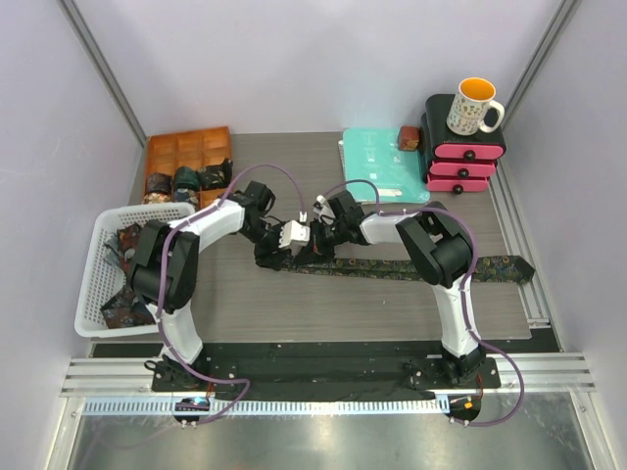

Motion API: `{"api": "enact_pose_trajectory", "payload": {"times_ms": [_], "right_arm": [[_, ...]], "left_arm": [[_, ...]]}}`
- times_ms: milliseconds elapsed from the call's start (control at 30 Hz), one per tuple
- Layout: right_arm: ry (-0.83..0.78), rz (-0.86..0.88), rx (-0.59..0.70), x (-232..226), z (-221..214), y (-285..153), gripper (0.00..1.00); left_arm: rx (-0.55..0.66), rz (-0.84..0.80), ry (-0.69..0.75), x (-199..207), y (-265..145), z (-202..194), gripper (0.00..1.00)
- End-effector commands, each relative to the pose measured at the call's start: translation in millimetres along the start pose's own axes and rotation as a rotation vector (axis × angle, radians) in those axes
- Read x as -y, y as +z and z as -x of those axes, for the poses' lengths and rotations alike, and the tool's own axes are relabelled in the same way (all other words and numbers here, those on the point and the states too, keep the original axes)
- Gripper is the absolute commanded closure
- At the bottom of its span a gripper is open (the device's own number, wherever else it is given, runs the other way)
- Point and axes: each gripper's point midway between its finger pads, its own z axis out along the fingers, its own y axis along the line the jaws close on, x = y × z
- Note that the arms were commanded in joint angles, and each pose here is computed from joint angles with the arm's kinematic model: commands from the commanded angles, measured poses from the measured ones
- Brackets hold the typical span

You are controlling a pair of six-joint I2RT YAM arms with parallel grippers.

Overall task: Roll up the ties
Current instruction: Roll the tie at the center of the board.

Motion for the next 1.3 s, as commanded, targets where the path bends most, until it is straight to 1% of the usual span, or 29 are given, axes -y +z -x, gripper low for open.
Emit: {"api": "enact_pose_trajectory", "payload": {"times_ms": [0,167,200,267,300,433,533,567,600,633,667,767,833,933,967,1067,1167,1267], "right_arm": [[0.05,-0.118,-0.022,40,-11,7,0.99],[0.041,-0.1,-0.016,33,-7,6,0.99],[0.039,-0.094,-0.014,30,-6,5,0.99],[0.02,-0.079,0.001,19,0,2,0.99],[0.015,-0.074,0.006,15,2,1,0.99],[0.004,-0.071,0.018,2,7,-7,0.99],[0.001,-0.085,0.016,1,6,-10,0.99],[-0.012,-0.097,0.02,5,6,-11,0.99],[-0.009,-0.112,0.011,10,3,-10,0.99],[-0.009,-0.12,0.006,14,1,-9,0.99],[-0.011,-0.13,-0.002,21,-1,-8,0.99],[0.024,-0.155,-0.019,41,-6,-3,0.99],[0.024,-0.153,-0.014,47,-4,-2,0.99],[0.021,-0.149,-0.013,51,-4,-2,0.99],[0.024,-0.147,-0.015,52,-6,-1,0.99],[0.03,-0.138,-0.02,53,-7,1,0.99],[0.038,-0.117,-0.019,50,-6,2,0.99],[0.04,-0.099,-0.017,48,-4,3,0.99]], "left_arm": [[-0.045,-0.022,0.03,4,6,-6,0.5],[-0.085,0.001,0.032,0,8,-16,0.53],[-0.085,0.001,0.03,0,9,-16,0.57],[-0.088,0.005,0.028,-1,10,-17,0.61],[-0.091,0.007,0.024,-2,10,-18,0.66],[-0.11,0.006,0.022,-2,12,-23,0.73],[-0.106,0.008,0.023,-2,12,-23,0.73],[-0.106,0.007,0.022,-2,12,-23,0.72],[-0.102,0.009,0.015,-2,12,-22,0.69],[-0.097,0.009,0.01,-2,11,-20,0.64],[-0.089,0.011,0.006,-2,10,-19,0.55],[-0.054,0.011,-0.007,-3,9,-10,0.48],[-0.038,0.009,-0.016,-3,9,-6,0.48],[-0.029,0.003,-0.033,-4,8,-2,0.53],[-0.02,0.008,-0.032,-6,6,2,0.59],[0.031,0.018,-0.027,-7,-1,18,0.67],[0.065,0.033,-0.025,-10,-7,35,0.68],[0.07,0.031,-0.029,-12,-4,44,0.68]]}}
